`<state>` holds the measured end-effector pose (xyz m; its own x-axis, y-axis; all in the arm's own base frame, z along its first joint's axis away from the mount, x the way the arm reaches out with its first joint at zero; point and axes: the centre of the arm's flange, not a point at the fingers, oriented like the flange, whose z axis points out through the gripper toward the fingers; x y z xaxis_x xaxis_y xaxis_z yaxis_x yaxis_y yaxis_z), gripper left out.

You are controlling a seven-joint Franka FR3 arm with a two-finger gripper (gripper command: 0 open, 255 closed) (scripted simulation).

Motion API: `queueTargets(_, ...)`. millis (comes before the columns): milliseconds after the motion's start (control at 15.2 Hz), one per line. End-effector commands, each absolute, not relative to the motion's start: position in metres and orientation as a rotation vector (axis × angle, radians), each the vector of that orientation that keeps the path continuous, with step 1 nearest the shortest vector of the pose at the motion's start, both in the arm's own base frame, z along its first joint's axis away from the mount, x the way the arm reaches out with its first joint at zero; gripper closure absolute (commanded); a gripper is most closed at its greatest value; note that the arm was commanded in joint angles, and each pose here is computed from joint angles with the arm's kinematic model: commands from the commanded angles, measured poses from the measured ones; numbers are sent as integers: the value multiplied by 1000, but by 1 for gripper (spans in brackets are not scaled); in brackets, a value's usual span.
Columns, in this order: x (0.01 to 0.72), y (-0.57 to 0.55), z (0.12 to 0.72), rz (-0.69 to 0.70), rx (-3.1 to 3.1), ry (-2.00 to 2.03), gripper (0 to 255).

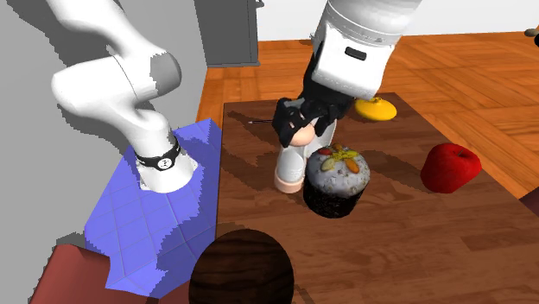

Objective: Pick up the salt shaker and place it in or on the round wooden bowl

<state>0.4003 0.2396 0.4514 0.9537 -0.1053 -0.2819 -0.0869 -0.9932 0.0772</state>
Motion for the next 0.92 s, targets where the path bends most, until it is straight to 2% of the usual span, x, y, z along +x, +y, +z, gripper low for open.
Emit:
queueTargets(0,400,239,464,-444,3042,-150,255)
queueTargets(594,400,239,511,-444,3042,-150,255)
queueTargets(858,424,194,527,-444,3042,-150,255)
